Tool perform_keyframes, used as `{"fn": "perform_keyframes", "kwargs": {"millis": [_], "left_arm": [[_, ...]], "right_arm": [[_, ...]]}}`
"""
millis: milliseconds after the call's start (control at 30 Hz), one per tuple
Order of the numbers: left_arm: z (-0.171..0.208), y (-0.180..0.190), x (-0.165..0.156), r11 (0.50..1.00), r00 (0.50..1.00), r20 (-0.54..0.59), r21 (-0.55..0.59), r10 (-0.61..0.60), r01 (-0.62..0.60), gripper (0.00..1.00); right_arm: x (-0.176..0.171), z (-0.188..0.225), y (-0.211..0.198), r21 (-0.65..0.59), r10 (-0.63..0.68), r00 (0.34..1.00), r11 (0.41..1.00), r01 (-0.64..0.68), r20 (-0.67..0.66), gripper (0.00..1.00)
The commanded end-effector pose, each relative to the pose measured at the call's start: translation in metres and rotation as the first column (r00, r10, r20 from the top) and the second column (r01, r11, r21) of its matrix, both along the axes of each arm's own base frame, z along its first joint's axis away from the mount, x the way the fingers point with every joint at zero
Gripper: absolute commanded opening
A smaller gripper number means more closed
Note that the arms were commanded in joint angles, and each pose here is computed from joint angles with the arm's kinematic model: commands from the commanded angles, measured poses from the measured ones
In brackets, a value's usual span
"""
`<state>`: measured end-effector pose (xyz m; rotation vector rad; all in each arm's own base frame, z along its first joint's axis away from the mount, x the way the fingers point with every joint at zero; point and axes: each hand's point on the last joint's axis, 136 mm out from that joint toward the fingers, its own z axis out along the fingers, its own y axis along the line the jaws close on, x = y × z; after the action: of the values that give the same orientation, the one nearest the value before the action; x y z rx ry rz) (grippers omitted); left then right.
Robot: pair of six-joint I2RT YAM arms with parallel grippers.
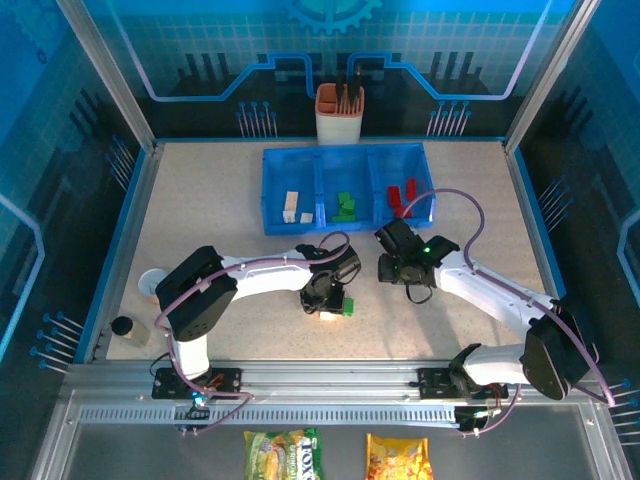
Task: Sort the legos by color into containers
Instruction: Pick up the lego from the middle-left of the table, then place the lego in the container.
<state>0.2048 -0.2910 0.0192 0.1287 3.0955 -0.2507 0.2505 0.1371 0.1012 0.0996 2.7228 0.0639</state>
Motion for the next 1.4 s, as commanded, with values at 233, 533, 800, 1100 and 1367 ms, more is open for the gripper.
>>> {"fn": "perform_keyframes", "kwargs": {"millis": [233, 533, 800, 1100, 1367], "left_arm": [[0.010, 0.001, 0.003, 0.998, 0.998, 0.033, 0.034, -0.049, 0.048, 0.34], [0.032, 0.017, 0.022, 0.998, 0.996, 0.084, 0.037, -0.044, 0.041, 0.33], [0.055, 0.044, 0.059, 1.000, 0.991, 0.135, 0.027, -0.019, 0.015, 0.33], [0.083, 0.078, 0.114, 1.000, 0.978, 0.205, -0.008, 0.031, -0.030, 0.34], [0.116, 0.099, 0.176, 0.997, 0.951, 0.301, -0.043, 0.076, -0.066, 0.34]], "right_arm": [[-0.005, 0.001, -0.003, -0.019, -0.009, 1.000, 1.000, 0.009, 0.004, 0.52], [0.001, 0.000, 0.002, -0.027, 0.000, 1.000, 1.000, 0.000, -0.006, 0.52], [0.001, 0.000, 0.002, -0.035, -0.006, 1.000, 0.999, 0.005, -0.013, 0.52], [0.001, 0.008, 0.002, -0.045, -0.026, 1.000, 0.999, 0.026, -0.005, 0.52], [0.000, 0.015, 0.004, -0.063, -0.021, 1.000, 0.998, 0.020, -0.010, 0.51]]}}
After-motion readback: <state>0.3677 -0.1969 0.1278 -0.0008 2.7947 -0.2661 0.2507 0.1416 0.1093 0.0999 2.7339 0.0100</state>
